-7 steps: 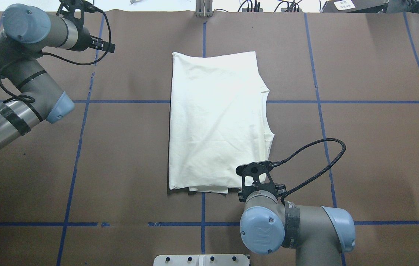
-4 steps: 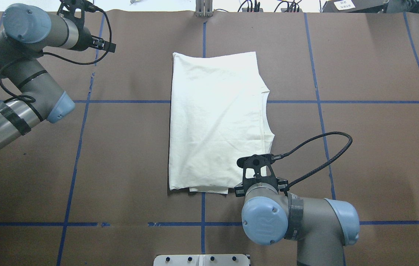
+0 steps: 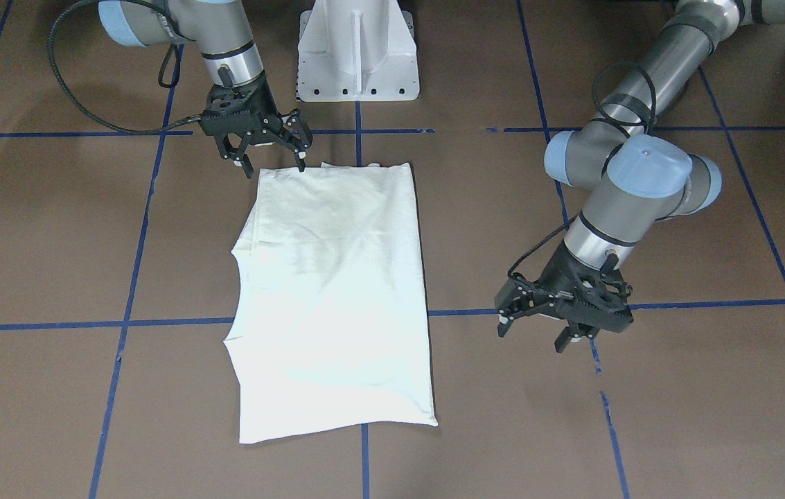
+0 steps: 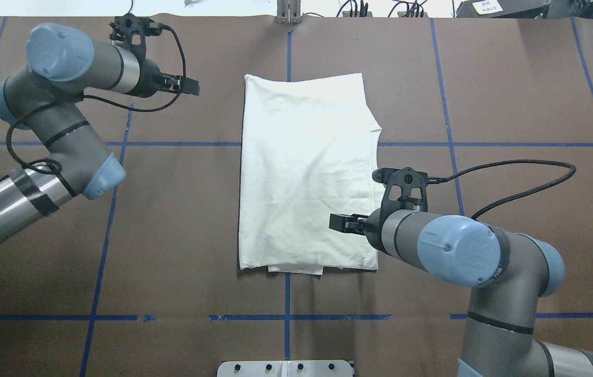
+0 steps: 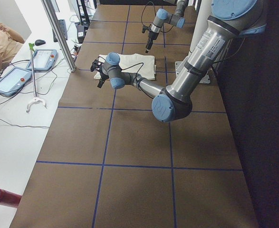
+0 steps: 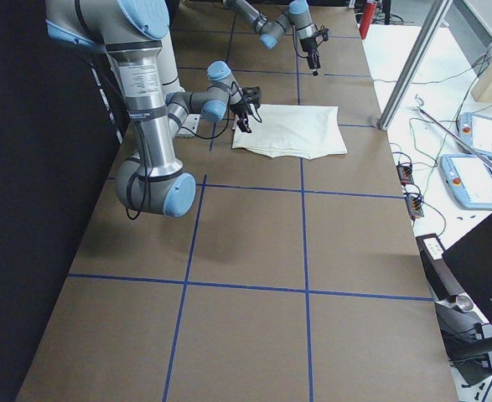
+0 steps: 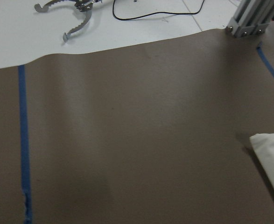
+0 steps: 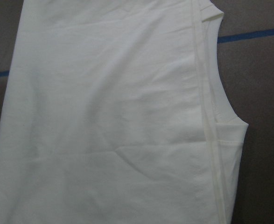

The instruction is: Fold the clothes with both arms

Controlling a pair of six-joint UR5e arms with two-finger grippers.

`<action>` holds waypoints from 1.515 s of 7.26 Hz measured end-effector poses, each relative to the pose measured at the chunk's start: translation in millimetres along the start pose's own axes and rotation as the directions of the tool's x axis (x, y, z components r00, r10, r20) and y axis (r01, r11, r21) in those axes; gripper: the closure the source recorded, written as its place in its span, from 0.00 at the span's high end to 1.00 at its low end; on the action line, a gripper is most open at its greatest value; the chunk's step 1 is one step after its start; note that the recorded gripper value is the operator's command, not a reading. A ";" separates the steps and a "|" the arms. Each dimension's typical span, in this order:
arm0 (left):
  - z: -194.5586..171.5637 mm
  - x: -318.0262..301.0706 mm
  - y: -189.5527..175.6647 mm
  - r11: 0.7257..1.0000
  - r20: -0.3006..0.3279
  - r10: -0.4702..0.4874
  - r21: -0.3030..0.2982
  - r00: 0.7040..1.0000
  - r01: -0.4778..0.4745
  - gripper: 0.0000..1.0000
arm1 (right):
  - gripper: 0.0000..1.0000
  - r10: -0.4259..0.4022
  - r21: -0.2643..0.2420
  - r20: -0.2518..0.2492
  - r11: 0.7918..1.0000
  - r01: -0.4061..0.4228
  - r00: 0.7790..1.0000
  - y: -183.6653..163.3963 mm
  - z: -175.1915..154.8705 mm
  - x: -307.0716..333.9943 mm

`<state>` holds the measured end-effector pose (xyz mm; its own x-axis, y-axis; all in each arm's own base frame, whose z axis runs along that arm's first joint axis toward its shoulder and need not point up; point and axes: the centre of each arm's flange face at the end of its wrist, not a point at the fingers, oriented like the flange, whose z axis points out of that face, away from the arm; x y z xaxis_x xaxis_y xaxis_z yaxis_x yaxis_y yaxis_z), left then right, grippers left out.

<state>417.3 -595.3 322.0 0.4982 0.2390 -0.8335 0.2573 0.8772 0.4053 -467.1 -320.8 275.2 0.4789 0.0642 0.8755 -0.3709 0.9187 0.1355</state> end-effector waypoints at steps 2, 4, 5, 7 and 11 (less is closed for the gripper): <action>-14.7 61.6 83.5 0.992 -0.101 -0.116 -0.063 0.988 0.110 1.00 | 1.00 0.181 0.001 0.108 0.983 -0.182 0.978 -3.0 -8.6 30.4; -40.2 113.5 183.8 0.959 -0.123 -0.261 -0.143 0.958 0.243 0.63 | 1.00 0.263 0.007 0.120 0.964 -0.265 0.957 -7.7 -9.7 45.3; -46.8 137.7 227.8 0.928 -0.091 -0.345 -0.181 0.934 0.325 0.62 | 1.00 0.274 0.014 0.118 0.961 -0.277 0.955 -8.9 -8.8 48.6; -41.0 159.6 282.3 0.884 -0.029 -0.428 -0.219 0.903 0.412 0.62 | 1.00 0.278 0.028 0.112 0.959 -0.282 0.954 -9.8 -6.3 52.7; -29.2 170.5 297.6 0.872 -0.008 -0.446 -0.228 0.895 0.433 0.61 | 1.00 0.277 0.043 0.103 0.958 -0.283 0.955 -10.4 -1.1 56.7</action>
<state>554.6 -281.3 289.5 0.3246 -0.1742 -0.9297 0.2513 0.9635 -0.0928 -435.3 -326.2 322.9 0.2728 0.2760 0.9216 -0.5251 0.8454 -0.0977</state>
